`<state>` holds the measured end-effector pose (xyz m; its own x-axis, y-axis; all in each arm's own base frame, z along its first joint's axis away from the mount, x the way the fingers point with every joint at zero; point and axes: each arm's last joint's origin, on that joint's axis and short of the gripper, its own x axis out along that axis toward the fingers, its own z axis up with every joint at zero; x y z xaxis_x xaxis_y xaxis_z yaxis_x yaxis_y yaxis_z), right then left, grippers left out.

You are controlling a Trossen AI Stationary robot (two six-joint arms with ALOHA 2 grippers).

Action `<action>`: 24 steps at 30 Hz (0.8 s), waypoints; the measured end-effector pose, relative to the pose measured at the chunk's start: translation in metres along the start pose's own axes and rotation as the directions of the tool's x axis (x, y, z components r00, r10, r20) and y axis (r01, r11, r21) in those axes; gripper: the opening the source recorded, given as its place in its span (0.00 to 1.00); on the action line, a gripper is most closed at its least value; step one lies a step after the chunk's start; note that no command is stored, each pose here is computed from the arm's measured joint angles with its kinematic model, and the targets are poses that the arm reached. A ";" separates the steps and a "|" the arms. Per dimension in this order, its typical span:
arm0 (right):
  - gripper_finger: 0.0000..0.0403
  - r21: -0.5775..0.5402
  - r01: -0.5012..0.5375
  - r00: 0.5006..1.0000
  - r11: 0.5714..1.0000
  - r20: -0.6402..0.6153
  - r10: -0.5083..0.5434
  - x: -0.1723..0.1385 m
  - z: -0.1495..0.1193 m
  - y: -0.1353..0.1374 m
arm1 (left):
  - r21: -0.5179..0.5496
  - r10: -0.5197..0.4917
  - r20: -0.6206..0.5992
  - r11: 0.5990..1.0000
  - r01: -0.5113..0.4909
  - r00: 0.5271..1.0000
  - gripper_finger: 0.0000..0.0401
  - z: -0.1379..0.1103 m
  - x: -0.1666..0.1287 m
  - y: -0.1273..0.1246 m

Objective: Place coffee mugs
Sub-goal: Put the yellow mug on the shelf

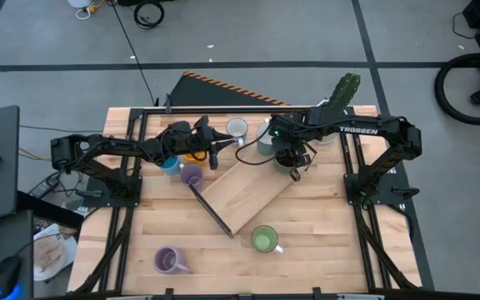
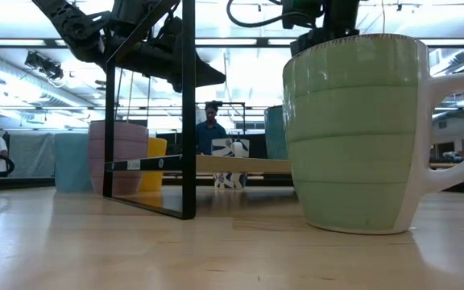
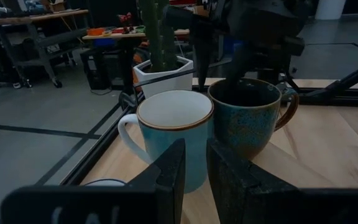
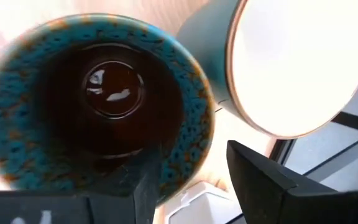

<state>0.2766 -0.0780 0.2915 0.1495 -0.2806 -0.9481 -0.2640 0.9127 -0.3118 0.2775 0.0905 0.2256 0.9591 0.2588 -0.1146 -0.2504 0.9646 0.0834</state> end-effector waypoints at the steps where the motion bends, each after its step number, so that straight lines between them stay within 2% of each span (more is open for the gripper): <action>1: 0.47 0.003 -0.003 1.000 1.000 -0.003 0.003 0.000 0.000 0.001 | 0.000 0.000 0.000 1.000 0.000 1.000 0.18 0.000 0.000 0.000; 6: 0.47 -0.002 -0.016 0.999 1.000 -0.032 0.016 -0.002 0.000 0.007 | -0.007 -0.003 0.000 1.000 0.003 1.000 0.18 0.000 0.000 -0.001; 12: 0.47 -0.012 0.015 0.998 1.000 -0.063 -0.016 -0.014 0.001 0.009 | -0.001 -0.016 0.022 1.000 0.016 1.000 0.18 0.002 0.000 -0.005; 17: 0.46 0.051 0.036 0.999 0.998 -0.043 -0.034 -0.031 0.002 0.004 | 0.003 -0.022 0.023 1.000 0.022 0.999 0.18 0.003 0.000 -0.007; 24: 0.46 0.059 0.079 0.995 0.995 -0.067 -0.075 -0.040 -0.001 0.011 | 0.003 -0.022 0.017 1.000 0.022 1.000 0.18 0.002 0.000 -0.007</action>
<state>0.2670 -0.0570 0.3264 0.1046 -0.3678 -0.9240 -0.1950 0.9035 -0.3817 0.2797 0.0841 0.2271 0.9665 0.2369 -0.0991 -0.2291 0.9698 0.0840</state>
